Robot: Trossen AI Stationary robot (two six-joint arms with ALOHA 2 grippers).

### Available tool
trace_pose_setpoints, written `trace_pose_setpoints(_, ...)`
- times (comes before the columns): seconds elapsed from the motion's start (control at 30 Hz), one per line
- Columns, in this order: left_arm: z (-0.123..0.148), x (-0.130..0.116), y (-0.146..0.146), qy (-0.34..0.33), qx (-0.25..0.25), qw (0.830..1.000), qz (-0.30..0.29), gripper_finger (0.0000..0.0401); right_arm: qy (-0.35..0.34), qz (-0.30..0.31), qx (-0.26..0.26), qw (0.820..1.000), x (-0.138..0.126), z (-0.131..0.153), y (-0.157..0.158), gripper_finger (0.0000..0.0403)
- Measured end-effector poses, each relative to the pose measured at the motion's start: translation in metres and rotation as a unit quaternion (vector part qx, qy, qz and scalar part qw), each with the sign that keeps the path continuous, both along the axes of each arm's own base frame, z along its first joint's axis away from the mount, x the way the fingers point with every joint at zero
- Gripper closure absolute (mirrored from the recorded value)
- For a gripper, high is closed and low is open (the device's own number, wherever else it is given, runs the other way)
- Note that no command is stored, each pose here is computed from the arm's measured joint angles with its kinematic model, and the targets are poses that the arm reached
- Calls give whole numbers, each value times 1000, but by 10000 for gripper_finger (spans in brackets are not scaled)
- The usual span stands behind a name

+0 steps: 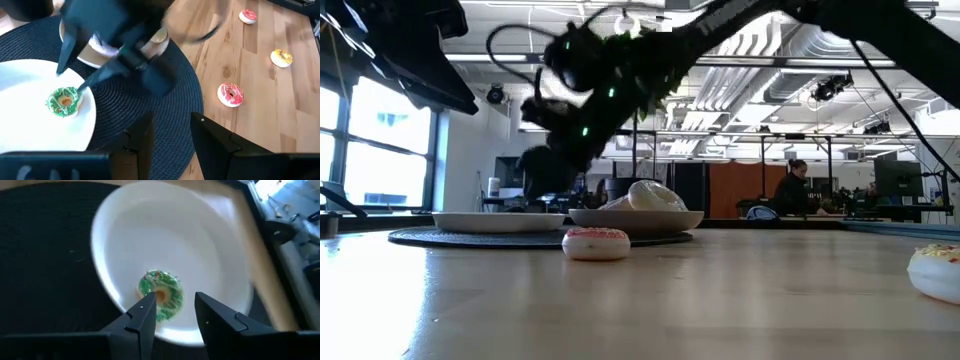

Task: Pick & Place donuts
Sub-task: Put the left small pink donut onto the white plate

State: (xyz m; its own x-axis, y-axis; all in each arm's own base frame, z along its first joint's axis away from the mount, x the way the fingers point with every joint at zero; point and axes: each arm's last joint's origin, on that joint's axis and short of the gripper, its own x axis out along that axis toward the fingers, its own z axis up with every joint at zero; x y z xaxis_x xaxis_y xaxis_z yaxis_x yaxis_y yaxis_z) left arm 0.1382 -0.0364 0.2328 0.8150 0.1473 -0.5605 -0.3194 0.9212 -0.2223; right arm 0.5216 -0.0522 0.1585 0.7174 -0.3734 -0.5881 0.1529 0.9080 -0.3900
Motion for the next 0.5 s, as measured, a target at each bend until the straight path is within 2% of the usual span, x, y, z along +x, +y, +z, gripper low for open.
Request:
trace_pose_setpoints(0.07, 0, 0, 0, 0, -1, 1000, 0, 275, 7, 11, -11, 1000, -6, 20, 9, 270)
trace_pose_setpoints(0.13, -1, 0, 0, 1, -1, 1000, -1, 275, 28, 36, 3, 999, -16, 42, 20, 270)
trace_pose_setpoints(0.2, -3, 0, 0, 2, -2, 1000, -1, 275, 44, 62, 46, 996, -28, 62, 34, 270)
trace_pose_setpoints(0.3, -8, -1, 0, 9, -6, 1000, 0, 275, 93, 101, 126, 983, -48, 78, 61, 269)
trace_pose_setpoints(0.37, -12, -1, 0, 14, -13, 1000, 3, 275, 128, 125, 157, 971, -58, 79, 81, 269)
trace_pose_setpoints(0.5, -14, -1, 0, 16, -24, 1000, 4, 275, 175, 152, 175, 957, -72, 54, 126, 269)
